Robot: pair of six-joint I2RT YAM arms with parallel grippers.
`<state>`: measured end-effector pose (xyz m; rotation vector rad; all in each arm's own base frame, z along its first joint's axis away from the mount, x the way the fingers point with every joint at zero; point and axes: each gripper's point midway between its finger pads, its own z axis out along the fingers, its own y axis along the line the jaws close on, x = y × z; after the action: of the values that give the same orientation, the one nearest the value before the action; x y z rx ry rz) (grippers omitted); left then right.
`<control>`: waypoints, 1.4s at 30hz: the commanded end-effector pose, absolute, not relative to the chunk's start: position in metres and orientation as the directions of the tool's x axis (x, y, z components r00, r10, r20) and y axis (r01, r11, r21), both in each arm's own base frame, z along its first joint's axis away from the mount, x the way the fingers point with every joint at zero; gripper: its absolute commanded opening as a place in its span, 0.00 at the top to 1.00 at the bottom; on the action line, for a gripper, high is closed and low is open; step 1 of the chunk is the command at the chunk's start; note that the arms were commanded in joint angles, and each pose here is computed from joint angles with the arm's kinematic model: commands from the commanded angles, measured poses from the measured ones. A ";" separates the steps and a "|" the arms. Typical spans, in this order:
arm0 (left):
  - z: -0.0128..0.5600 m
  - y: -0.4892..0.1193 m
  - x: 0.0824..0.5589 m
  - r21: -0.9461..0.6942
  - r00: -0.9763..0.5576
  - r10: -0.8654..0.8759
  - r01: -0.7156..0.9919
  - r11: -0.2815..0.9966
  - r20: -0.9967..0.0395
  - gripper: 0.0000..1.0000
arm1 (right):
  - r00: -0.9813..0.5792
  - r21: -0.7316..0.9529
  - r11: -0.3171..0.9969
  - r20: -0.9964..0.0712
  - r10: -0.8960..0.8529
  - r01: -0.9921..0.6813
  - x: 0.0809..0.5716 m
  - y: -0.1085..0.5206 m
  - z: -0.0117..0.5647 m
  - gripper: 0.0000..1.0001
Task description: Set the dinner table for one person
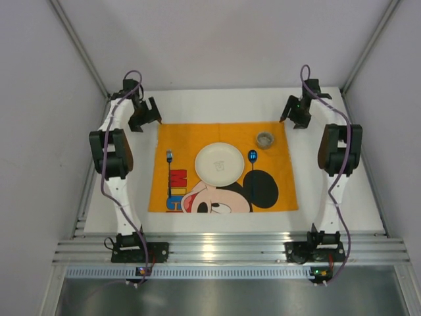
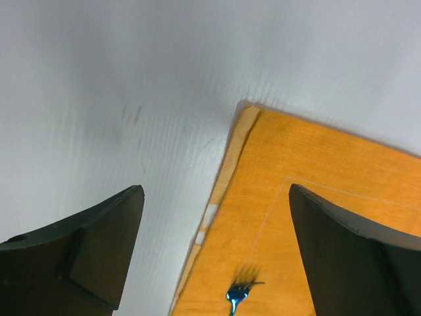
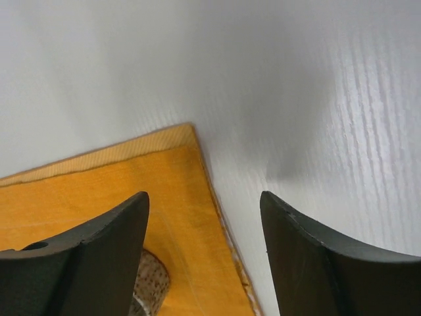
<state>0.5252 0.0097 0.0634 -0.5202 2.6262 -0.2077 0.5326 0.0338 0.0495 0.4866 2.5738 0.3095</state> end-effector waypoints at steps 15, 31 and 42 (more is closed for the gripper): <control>0.181 0.074 0.401 -0.175 -0.410 -0.388 -0.467 0.867 -0.826 0.03 | -0.622 0.425 0.902 -0.684 0.380 0.083 0.438 0.066 0.202 0.28; 0.093 0.063 0.369 -0.188 -0.388 -0.349 -0.396 0.899 -0.853 0.10 | -0.688 0.413 0.906 -0.633 0.355 0.088 0.368 0.078 0.181 0.14; 0.055 0.029 0.398 -0.269 -0.453 -0.338 -0.211 0.940 -0.825 0.23 | -0.721 0.464 0.859 -0.517 0.462 0.218 0.376 0.084 0.137 0.16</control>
<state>0.3698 0.0448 0.0360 -0.5034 2.1742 -0.0367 0.3643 0.0792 0.1380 0.4902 2.4074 0.4952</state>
